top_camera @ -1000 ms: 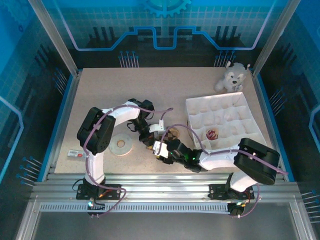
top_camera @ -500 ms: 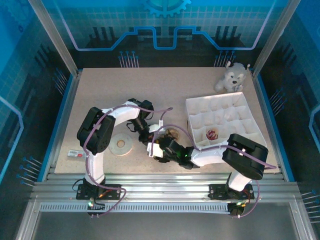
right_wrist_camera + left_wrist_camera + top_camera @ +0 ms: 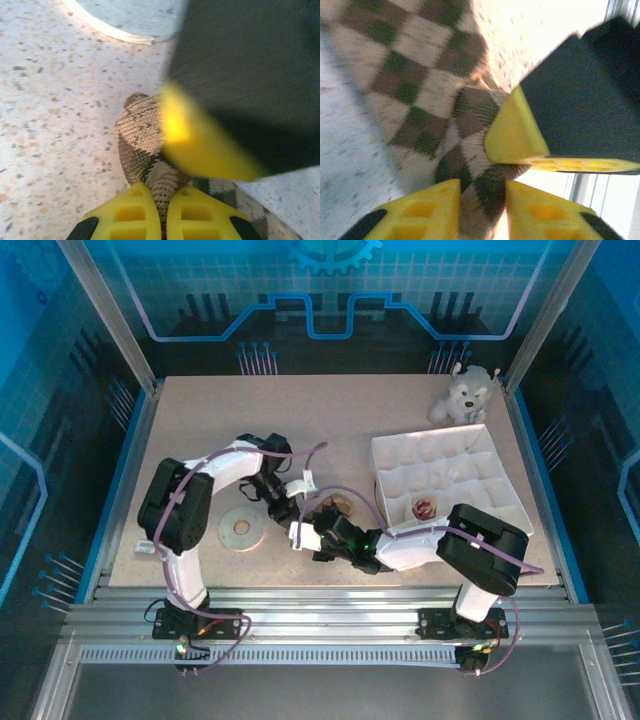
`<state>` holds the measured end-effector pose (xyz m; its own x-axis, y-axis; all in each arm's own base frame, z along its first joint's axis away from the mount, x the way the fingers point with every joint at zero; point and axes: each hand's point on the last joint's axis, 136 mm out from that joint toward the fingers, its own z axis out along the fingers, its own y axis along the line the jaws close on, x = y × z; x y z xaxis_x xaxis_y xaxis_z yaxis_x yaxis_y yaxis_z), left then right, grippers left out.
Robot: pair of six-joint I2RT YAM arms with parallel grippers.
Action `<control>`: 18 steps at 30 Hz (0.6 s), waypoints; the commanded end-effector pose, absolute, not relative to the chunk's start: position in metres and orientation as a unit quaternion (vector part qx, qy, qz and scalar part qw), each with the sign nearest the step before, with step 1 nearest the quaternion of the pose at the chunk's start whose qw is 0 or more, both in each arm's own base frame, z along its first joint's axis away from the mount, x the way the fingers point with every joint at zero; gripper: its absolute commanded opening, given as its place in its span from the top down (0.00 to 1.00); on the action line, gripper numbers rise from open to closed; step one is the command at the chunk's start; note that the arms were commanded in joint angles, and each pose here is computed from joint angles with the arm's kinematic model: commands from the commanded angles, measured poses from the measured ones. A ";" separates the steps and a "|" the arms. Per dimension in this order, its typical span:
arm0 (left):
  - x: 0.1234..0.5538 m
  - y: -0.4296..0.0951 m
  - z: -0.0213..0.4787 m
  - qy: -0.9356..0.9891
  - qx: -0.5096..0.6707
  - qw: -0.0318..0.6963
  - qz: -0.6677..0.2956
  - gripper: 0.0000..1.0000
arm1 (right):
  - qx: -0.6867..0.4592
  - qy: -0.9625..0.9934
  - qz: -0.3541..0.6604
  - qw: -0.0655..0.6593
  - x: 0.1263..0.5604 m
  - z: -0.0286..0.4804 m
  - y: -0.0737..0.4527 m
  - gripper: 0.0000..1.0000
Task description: Roll the socks
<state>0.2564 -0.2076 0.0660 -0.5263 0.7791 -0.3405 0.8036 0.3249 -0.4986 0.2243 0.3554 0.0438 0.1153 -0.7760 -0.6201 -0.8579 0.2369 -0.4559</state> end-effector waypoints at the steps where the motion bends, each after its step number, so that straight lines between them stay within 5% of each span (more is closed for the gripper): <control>1: 0.284 -0.209 0.119 0.820 0.427 0.113 -0.363 0.66 | -0.654 0.653 0.078 0.374 0.198 0.017 0.349 1.00; 4: 0.299 -0.206 0.141 0.822 0.400 0.151 -0.376 0.59 | -0.653 0.648 0.106 0.378 0.194 0.021 0.353 1.00; 7: 0.312 -0.211 0.145 0.835 0.377 0.149 -0.373 0.66 | -0.652 0.645 0.134 0.376 0.193 0.024 0.355 1.00; 18: 0.305 -0.302 0.067 0.852 0.353 0.008 -0.385 0.81 | -0.671 0.625 0.157 0.366 0.203 0.025 0.362 1.00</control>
